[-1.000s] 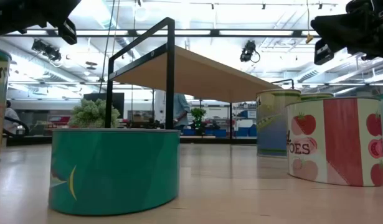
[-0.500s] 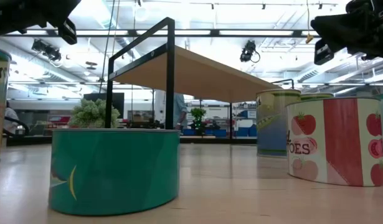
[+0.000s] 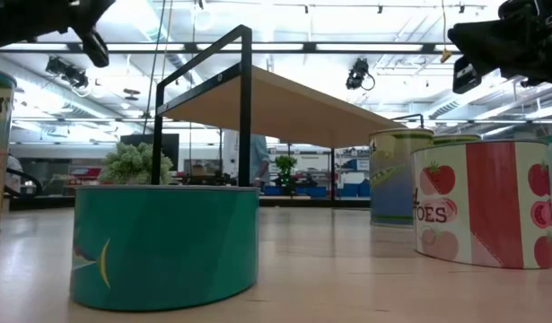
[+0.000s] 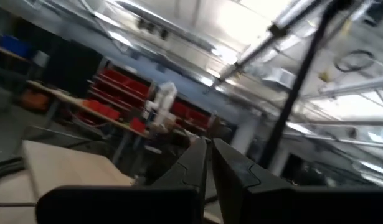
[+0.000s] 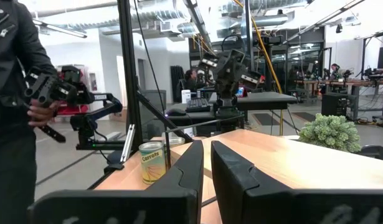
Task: Pick and place cans onto a shelf
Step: Put the canned peaches on the shelf
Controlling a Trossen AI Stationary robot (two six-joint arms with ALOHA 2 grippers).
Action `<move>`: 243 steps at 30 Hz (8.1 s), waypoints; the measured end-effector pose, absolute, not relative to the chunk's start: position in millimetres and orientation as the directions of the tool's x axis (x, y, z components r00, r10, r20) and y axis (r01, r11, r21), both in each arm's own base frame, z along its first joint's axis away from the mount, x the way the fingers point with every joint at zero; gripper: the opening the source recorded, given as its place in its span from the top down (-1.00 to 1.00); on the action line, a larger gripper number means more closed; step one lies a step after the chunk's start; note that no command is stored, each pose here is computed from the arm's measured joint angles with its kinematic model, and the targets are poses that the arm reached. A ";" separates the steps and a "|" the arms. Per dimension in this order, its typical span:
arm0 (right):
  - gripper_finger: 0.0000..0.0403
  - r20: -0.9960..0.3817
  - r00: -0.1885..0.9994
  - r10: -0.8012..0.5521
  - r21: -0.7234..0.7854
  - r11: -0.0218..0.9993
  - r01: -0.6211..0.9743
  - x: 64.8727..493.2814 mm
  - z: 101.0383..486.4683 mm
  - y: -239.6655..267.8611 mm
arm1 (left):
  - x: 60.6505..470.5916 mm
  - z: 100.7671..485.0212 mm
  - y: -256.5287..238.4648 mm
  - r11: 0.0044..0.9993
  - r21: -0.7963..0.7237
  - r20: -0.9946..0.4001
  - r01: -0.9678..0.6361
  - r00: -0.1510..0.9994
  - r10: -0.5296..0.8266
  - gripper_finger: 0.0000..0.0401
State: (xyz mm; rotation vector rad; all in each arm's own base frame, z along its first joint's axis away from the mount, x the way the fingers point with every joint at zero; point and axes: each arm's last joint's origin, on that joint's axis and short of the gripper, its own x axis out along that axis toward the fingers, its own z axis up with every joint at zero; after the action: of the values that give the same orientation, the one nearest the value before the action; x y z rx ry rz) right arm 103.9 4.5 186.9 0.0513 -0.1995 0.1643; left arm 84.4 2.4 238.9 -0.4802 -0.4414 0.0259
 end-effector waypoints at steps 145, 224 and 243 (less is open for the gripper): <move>-0.22 -0.237 0.937 -0.255 0.356 0.875 0.328 238.2 366.6 38.7 | 169.7 199.3 -167.1 1.000 -0.003 -0.955 0.007 0.296 -0.005 -0.76; -0.86 -0.318 0.826 -0.465 -0.102 0.883 0.457 271.1 336.7 18.2 | 350.1 405.5 62.3 0.977 0.213 -0.730 0.017 0.667 0.148 -0.59; -0.87 -0.261 0.821 -0.507 -0.181 0.862 0.474 325.6 303.5 3.7 | 350.7 405.7 62.6 0.970 0.242 -0.725 0.027 0.670 0.162 -0.59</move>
State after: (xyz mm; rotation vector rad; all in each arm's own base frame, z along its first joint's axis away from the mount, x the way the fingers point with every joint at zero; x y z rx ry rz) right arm 325.6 3.7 303.5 -0.1100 0.3081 -0.5232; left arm 350.7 62.6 405.7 0.2409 0.8355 0.0771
